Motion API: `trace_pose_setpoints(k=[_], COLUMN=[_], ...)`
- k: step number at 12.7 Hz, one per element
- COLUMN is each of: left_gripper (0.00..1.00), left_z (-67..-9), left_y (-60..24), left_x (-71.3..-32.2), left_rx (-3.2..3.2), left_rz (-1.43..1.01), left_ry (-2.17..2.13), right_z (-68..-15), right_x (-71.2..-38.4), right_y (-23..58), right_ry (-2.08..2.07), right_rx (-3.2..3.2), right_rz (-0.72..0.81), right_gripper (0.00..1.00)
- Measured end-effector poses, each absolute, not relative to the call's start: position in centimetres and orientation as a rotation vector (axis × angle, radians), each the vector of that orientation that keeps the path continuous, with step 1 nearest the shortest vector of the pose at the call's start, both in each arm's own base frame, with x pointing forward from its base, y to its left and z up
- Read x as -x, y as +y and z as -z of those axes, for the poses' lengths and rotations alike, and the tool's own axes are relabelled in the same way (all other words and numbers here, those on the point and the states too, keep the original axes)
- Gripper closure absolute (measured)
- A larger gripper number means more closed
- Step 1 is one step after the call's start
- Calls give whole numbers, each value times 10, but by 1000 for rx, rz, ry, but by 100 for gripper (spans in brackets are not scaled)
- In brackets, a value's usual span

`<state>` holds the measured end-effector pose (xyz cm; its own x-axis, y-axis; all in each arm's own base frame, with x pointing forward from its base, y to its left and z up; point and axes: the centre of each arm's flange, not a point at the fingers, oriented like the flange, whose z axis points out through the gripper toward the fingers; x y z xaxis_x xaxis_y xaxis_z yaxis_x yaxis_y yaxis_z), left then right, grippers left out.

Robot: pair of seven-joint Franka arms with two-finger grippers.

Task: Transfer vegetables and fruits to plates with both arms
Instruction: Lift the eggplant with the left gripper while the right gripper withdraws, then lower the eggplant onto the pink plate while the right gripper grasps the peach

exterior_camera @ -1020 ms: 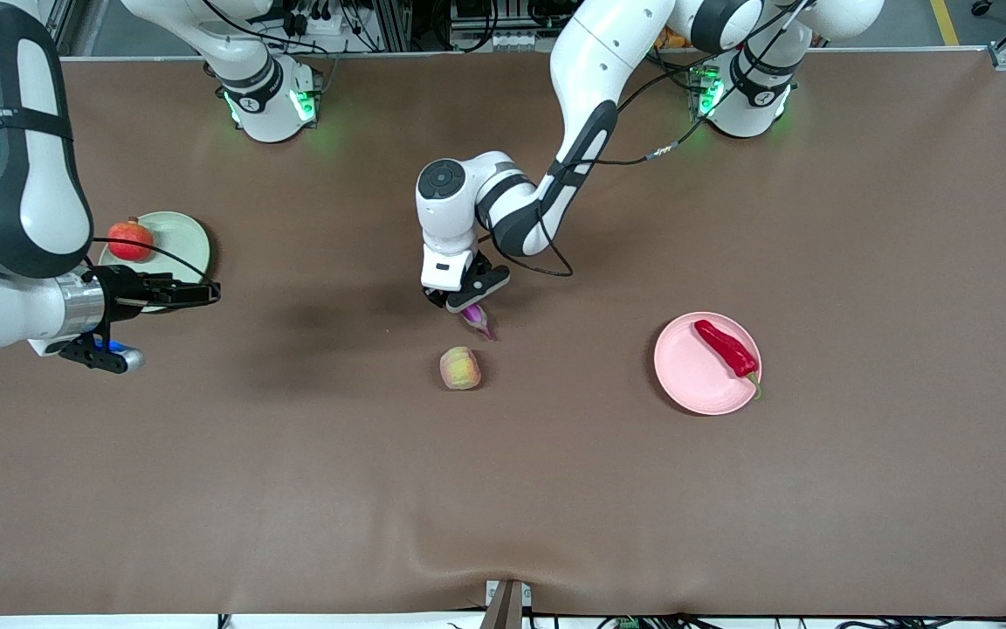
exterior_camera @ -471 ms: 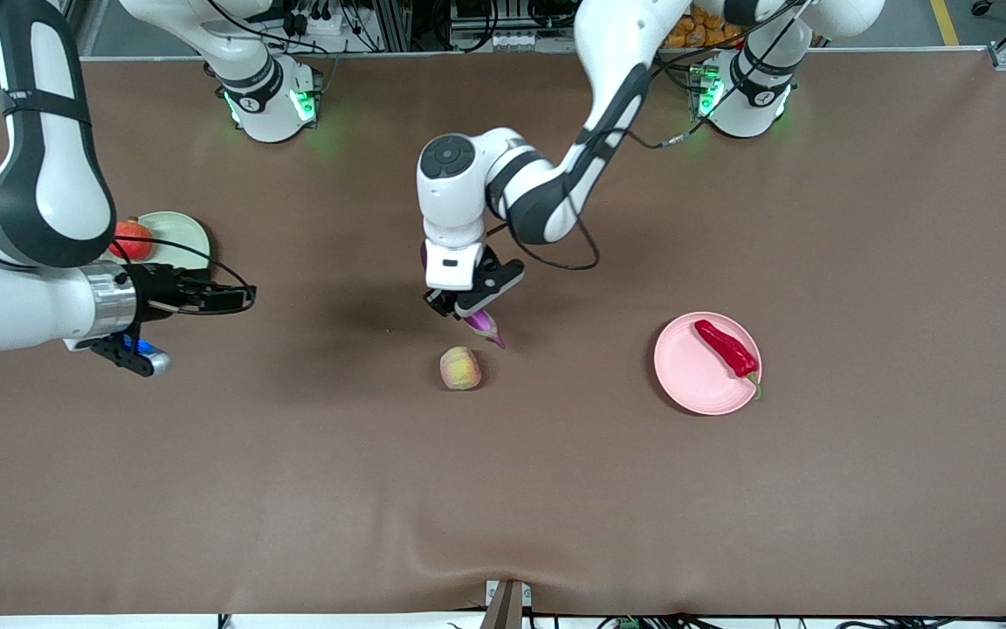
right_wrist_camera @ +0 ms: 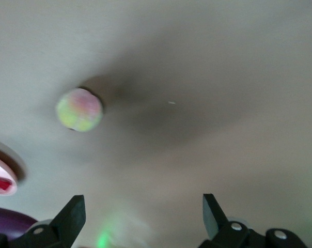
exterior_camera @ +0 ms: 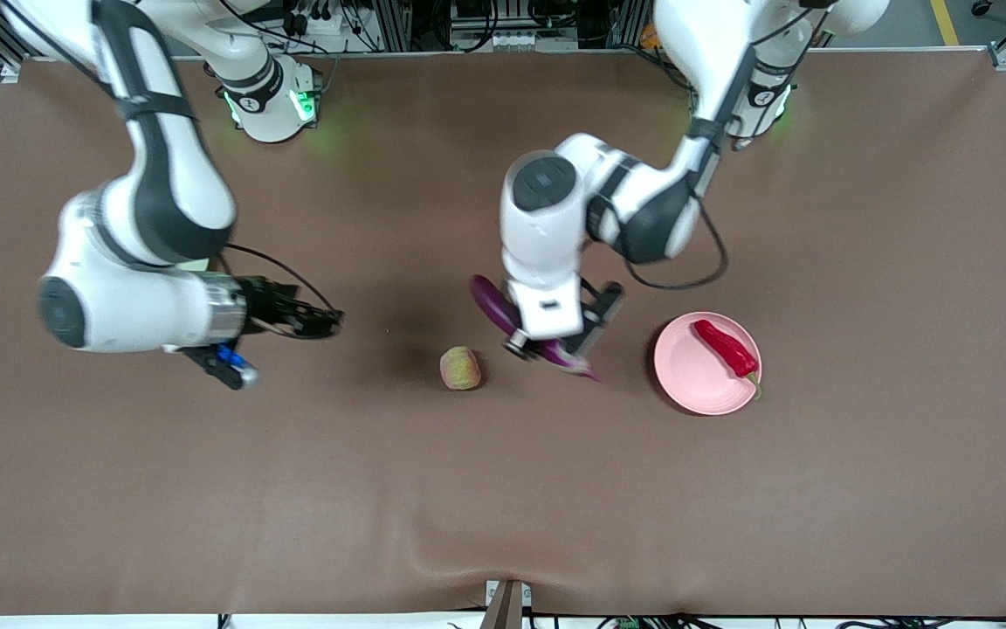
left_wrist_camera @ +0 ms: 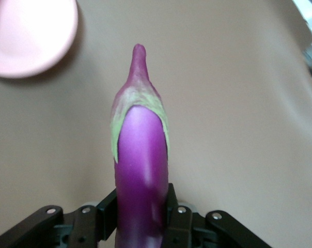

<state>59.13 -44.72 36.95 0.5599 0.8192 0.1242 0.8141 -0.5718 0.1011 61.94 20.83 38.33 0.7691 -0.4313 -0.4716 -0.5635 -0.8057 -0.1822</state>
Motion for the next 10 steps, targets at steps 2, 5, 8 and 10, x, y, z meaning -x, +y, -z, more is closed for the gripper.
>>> trace_pose_setpoints(k=[2,5,8,10], left_gripper=[66,66,66,66], left_z=[-356,-324,-290,-266], left_y=[-380,-289,-234,-221], left_x=[-627,-658,-663,-657], left_rx=[-2834,-2997,-3080,-3113], left_rz=[-195,-72,41,99], left_ry=[1451,1343,1289,1291], right_z=[-353,-299,-259,-245], right_x=[-625,-614,-595,-594], right_y=[252,329,383,388], right_ry=[848,931,987,1038], right_rx=[2633,2635,2624,2609], right_rz=[-494,-369,-275,-252], right_gripper=[0,0,0,0])
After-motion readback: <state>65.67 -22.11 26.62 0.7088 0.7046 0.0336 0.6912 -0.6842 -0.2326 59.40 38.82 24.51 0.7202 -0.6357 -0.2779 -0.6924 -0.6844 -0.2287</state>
